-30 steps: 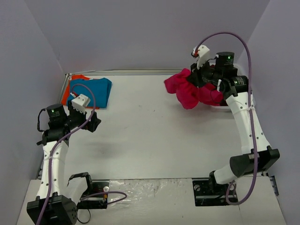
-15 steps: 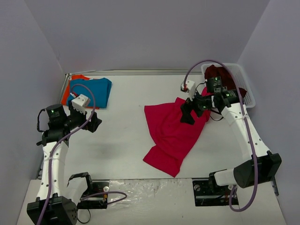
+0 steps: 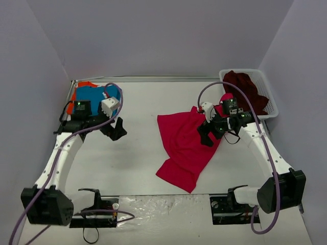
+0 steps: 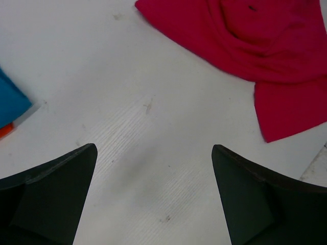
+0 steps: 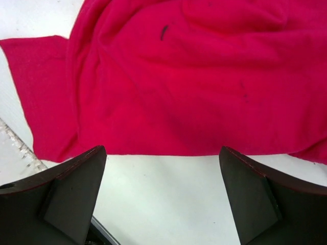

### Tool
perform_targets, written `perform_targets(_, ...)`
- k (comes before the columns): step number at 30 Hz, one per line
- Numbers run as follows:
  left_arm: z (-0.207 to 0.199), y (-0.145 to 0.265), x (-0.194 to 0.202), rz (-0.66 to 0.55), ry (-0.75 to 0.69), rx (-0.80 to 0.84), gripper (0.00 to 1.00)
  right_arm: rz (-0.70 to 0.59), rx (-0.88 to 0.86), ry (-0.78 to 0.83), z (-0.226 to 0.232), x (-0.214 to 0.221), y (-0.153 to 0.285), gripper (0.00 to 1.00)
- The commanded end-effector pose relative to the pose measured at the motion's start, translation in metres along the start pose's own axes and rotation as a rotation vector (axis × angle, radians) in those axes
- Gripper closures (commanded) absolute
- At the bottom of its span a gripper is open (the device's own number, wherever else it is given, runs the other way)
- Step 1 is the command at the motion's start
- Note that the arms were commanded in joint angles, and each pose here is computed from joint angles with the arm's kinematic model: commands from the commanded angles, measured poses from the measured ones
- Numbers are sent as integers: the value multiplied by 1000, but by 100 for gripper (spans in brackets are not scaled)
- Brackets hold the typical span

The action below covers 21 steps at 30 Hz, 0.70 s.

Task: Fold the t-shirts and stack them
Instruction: Move the tshirt to the center of the board

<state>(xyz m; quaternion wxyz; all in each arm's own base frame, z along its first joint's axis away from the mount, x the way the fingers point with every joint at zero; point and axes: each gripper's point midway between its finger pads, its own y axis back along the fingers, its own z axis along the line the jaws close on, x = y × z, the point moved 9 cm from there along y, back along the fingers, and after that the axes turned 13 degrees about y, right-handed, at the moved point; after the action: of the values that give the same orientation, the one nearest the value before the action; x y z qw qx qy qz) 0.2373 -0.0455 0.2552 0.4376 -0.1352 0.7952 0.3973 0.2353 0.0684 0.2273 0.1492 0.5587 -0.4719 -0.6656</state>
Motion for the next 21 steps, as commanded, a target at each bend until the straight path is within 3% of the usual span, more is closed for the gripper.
perform_targets(1, -11, -22, -20, 117, -51, 92, 6, -19, 113, -14, -2, 3, 10, 11)
perform_targets(3, -14, -47, -21, 197, 26, 241, 6, -45, 123, -36, -1, 10, 11, 11)
perform_targets(5, -14, -61, -39, 175, 76, 316, 6, -72, 125, -52, -1, 16, 12, 11)
perform_targets(7, -3, -88, -38, 228, 186, 375, 6, -103, 123, -79, -4, 21, 14, 11)
perform_targets(16, 18, -187, -38, 365, 473, 391, 5, -147, 147, -118, -11, 34, 21, 11)
perform_targets(21, 12, -225, -36, 413, 504, 403, 5, -145, 151, -124, -12, 34, 21, 11)
